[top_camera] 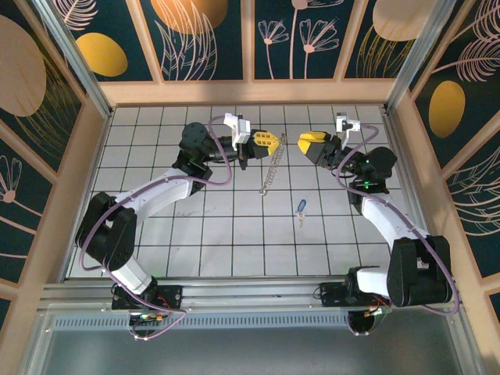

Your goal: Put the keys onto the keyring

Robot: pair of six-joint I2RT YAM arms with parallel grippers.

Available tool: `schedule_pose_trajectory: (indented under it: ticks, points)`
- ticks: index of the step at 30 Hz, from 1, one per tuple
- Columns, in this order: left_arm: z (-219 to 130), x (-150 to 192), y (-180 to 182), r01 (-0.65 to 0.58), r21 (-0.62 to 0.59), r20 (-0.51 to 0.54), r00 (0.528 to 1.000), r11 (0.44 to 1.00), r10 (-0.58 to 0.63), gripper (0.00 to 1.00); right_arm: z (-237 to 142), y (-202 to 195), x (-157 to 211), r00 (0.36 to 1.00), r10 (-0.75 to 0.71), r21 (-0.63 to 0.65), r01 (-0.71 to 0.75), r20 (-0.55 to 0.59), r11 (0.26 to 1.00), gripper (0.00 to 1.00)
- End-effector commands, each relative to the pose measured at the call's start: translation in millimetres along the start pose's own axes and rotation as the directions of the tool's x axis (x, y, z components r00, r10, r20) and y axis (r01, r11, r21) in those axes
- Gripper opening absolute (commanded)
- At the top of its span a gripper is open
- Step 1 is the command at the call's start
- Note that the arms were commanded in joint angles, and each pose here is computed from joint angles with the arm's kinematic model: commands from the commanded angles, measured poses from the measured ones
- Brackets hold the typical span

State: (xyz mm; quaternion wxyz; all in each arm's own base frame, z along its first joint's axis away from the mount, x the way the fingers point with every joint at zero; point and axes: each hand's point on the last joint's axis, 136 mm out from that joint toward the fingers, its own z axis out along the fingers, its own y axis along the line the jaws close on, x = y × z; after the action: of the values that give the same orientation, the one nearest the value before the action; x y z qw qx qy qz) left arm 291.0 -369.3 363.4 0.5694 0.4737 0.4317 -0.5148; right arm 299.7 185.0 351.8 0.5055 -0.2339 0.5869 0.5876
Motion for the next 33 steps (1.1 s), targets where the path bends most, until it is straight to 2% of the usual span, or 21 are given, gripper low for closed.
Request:
schedule_pose_trajectory:
  ticks: [1,19,33]
  points:
    - [1,-26,-13,-0.077,0.044,0.027,0.997,0.996,0.076,0.0,4,28,-11,0.995,-0.097,-0.092,0.095,-0.023,0.991,0.37]
    - [6,-23,-15,-0.026,0.099,-0.017,0.999,0.995,0.028,0.0,31,44,-5,0.988,-0.109,-0.219,0.084,-0.105,0.972,0.39]
    - [8,-26,-14,-0.011,0.105,-0.018,1.0,0.994,0.013,0.0,38,48,1,0.987,-0.104,-0.24,0.073,-0.121,0.968,0.22]
